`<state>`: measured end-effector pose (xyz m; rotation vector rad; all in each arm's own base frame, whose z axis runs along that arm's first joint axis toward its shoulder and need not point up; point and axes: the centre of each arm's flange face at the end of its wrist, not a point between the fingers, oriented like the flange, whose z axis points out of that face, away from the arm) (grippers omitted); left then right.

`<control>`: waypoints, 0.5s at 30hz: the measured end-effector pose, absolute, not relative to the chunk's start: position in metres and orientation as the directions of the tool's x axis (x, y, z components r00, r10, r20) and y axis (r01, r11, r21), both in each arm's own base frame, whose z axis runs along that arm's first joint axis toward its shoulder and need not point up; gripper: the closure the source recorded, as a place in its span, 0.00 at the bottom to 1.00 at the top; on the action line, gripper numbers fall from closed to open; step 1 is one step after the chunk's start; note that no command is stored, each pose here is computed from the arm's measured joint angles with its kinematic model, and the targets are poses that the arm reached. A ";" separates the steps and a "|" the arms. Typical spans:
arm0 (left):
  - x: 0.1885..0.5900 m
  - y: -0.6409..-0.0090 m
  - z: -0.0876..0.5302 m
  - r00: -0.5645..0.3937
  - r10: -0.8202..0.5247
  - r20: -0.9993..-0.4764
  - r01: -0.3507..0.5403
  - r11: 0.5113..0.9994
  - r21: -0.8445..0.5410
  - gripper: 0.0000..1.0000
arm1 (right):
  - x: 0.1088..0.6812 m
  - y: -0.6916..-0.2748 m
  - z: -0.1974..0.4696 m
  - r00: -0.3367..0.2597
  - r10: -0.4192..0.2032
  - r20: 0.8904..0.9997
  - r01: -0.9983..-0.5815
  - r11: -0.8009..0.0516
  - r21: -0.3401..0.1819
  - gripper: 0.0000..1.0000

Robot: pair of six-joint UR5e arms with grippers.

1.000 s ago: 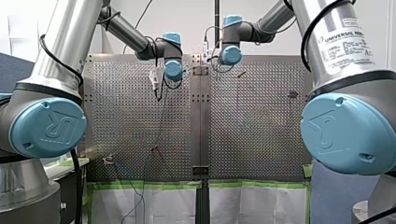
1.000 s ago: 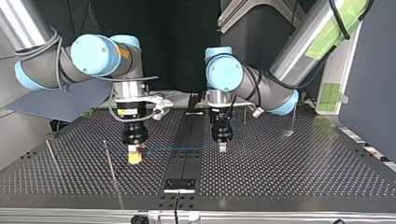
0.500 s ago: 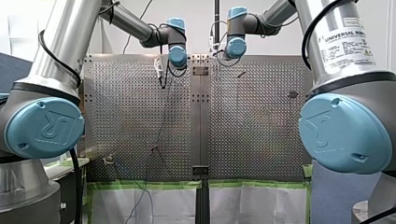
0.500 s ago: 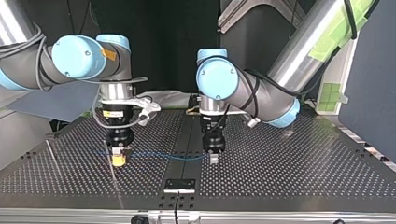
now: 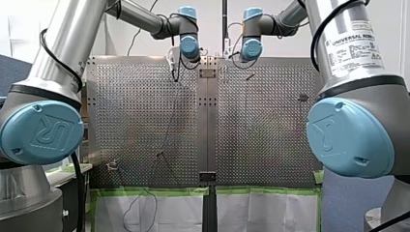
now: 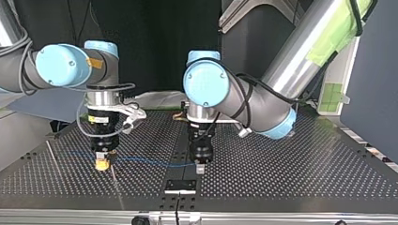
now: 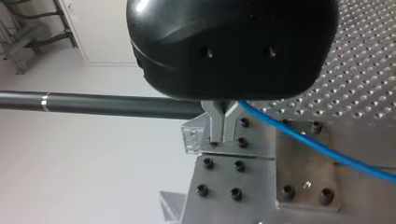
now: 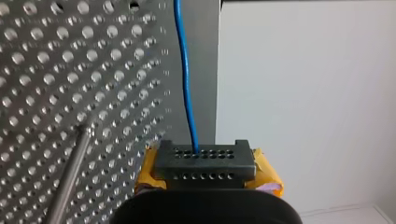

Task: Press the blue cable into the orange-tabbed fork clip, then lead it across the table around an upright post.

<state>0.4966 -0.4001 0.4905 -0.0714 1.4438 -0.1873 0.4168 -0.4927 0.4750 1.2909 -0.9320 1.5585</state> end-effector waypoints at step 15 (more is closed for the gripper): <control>0.507 -0.447 0.472 0.031 -0.127 -0.991 0.126 0.985 -0.122 1.00 | 0.388 -0.515 0.484 -0.061 0.152 0.987 -0.960 -0.279 -0.017 1.00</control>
